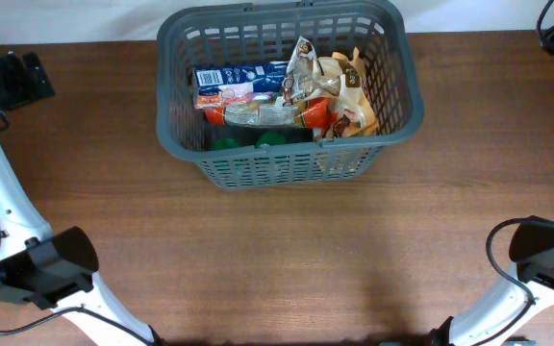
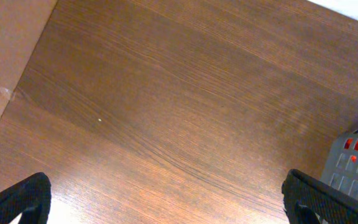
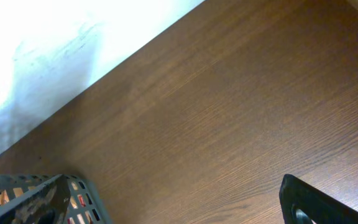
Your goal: Pack container
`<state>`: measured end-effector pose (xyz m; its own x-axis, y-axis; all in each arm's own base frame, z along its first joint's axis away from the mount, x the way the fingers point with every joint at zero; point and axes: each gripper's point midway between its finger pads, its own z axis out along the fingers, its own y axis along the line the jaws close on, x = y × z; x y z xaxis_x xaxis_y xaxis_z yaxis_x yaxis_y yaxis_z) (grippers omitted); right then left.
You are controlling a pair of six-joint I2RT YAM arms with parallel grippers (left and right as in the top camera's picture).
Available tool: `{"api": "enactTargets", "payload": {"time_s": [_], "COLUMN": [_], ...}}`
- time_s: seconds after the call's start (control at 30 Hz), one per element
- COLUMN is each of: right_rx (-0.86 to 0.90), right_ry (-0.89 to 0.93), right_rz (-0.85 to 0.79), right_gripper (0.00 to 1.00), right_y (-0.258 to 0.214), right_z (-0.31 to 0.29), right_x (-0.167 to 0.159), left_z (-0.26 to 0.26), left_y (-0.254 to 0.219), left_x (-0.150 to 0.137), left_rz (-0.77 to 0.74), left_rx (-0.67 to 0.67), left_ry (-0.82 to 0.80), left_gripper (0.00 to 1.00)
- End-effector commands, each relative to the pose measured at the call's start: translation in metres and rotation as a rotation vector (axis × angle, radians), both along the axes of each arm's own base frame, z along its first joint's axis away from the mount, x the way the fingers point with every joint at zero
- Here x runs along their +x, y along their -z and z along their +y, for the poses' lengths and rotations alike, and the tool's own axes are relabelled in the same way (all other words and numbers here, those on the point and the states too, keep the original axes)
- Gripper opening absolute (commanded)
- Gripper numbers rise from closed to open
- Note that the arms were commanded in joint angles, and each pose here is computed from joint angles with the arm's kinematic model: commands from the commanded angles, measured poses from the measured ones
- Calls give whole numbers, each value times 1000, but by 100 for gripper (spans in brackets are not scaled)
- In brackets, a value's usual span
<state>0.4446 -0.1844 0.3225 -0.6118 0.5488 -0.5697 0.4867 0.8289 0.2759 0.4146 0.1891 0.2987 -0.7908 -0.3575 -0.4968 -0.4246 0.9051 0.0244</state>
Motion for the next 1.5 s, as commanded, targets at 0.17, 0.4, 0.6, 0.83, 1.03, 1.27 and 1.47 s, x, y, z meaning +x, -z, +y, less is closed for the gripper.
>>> {"api": "enactTargets", "payload": {"time_s": [0.17,0.4,0.6,0.83,1.03,1.27,1.47], "right_rx": [-63,-175,-384,-395,-376,-249,-230], "right_ry": [-159,-291,-112,-81,-94,-159,-165], "right_rz": [-169,-326,-446,-544,-473,-552,-469], "right_gripper": [99,99,99,99,99,99,99], "right_y": [-79,-148,-155,-63,66,140,190], "right_z": [84,153,127,136,140,158,157], "right_x": [-20,-96,-184,-256,-273,-235,-230], "left_z": [1,1,1,1,1,1,1], "left_y": [7,7,7,7,7,7,7], "left_x": [1,1,1,1,1,1,1], "left_rz": [9,9,9,9,9,9,9], "left_rx": [-23,-23,-23,-23,-23,-23,-23], "left_ry": [-12,-12,-12,-12,-12,-12,-12], "left_gripper": [99,99,99,99,99,99,99]}}
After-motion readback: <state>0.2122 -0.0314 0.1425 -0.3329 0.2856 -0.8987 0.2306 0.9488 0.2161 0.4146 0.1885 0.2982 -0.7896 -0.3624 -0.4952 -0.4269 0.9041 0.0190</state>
